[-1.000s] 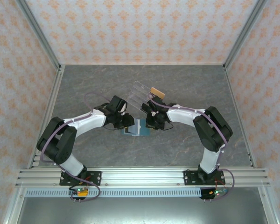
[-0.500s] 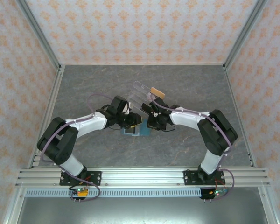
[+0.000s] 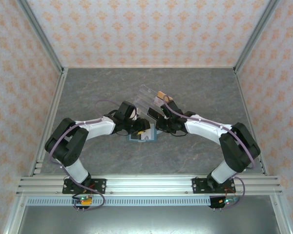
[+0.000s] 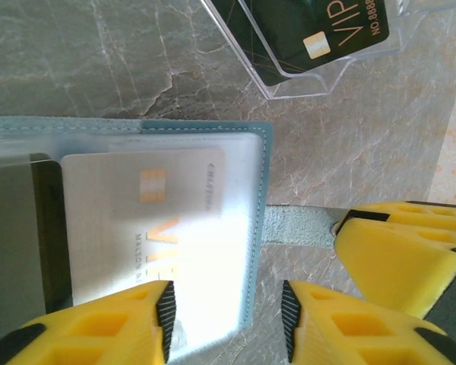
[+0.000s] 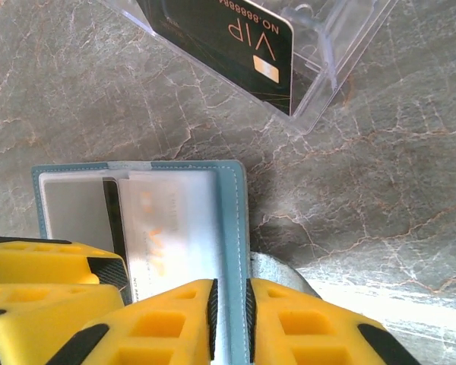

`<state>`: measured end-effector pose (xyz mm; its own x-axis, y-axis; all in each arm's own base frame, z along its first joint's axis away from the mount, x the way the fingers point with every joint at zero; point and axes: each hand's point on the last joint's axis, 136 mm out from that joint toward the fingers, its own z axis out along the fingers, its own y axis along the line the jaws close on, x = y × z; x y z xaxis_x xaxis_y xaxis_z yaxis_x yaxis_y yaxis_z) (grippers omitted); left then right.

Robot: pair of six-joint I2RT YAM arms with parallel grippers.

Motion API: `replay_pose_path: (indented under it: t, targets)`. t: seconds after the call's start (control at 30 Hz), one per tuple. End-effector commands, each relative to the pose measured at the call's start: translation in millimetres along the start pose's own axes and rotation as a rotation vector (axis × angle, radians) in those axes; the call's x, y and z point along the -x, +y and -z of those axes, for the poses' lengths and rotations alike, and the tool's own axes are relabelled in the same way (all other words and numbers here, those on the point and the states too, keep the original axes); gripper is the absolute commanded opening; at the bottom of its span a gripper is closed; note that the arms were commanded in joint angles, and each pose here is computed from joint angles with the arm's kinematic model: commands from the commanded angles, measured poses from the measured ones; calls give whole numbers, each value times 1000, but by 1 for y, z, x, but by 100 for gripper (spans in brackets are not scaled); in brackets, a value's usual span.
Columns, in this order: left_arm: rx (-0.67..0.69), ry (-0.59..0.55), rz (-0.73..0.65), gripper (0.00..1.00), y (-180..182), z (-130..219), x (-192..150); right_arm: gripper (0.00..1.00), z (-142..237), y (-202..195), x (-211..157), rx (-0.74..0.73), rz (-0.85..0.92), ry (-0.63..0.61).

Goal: Take the credit cards out of the card holder

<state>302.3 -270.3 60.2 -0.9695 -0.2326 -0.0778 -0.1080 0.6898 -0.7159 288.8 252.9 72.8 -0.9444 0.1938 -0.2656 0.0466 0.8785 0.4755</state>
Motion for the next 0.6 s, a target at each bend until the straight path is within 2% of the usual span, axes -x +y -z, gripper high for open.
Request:
replay_pose_path:
  t: [0.0,0.17,0.33,0.57]
  targets:
    - [28,-43,-20,39,-2,14,8,19,11,17,8,15,60,-40]
    - [101,-58,-2,30,16,19,10,19,13,31,6,-41,145,-58]
    - [150,-72,32,25,32,21,12,18,-8,32,-4,-54,130,14]
    - [114,-46,38,22,32,12,7,17,-36,17,-17,-119,66,91]
